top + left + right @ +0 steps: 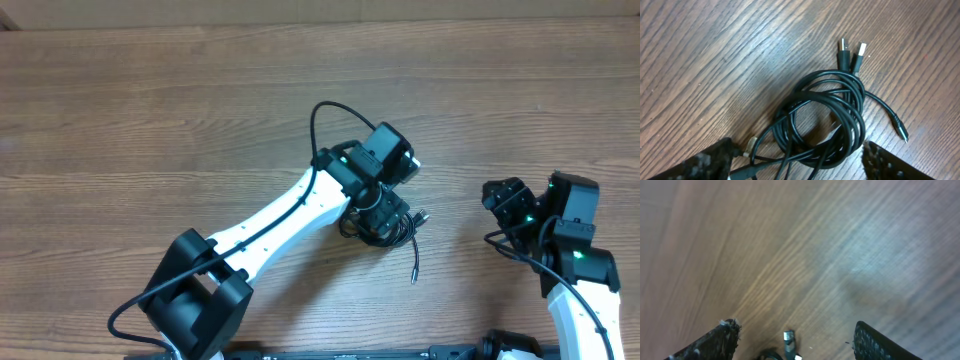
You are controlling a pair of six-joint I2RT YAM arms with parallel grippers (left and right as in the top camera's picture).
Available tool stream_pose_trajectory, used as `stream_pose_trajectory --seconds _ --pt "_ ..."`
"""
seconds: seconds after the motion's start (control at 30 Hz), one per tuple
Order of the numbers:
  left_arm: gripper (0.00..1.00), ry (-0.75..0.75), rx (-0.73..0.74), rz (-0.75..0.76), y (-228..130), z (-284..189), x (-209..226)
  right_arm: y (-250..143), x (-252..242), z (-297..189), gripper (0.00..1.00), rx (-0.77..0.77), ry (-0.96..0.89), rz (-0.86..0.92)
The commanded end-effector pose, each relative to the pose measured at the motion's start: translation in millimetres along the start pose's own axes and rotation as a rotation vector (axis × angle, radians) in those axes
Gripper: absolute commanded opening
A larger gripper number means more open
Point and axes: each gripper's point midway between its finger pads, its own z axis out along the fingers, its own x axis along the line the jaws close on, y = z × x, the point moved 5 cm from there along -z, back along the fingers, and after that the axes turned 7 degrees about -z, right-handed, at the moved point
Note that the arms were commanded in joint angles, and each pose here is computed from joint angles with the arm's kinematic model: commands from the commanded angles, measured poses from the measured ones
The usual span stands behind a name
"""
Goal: Untangle cables
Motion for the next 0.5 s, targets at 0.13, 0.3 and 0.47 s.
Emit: stream_pose_trajectory --seconds 0.13,0.3,0.47 --pt "0.70 0.022 0.023 -0.019 -2 19 -17 7 0 -7 0.72 -0.028 -0.006 0.010" --pt "0.64 0.024 0.065 -0.088 -9 34 -23 7 0 -7 0.72 -0.028 -0.006 0.010" --pt "0.64 0.028 0.108 -0.101 -17 50 -29 7 0 -7 0.73 -0.028 -0.006 0.010"
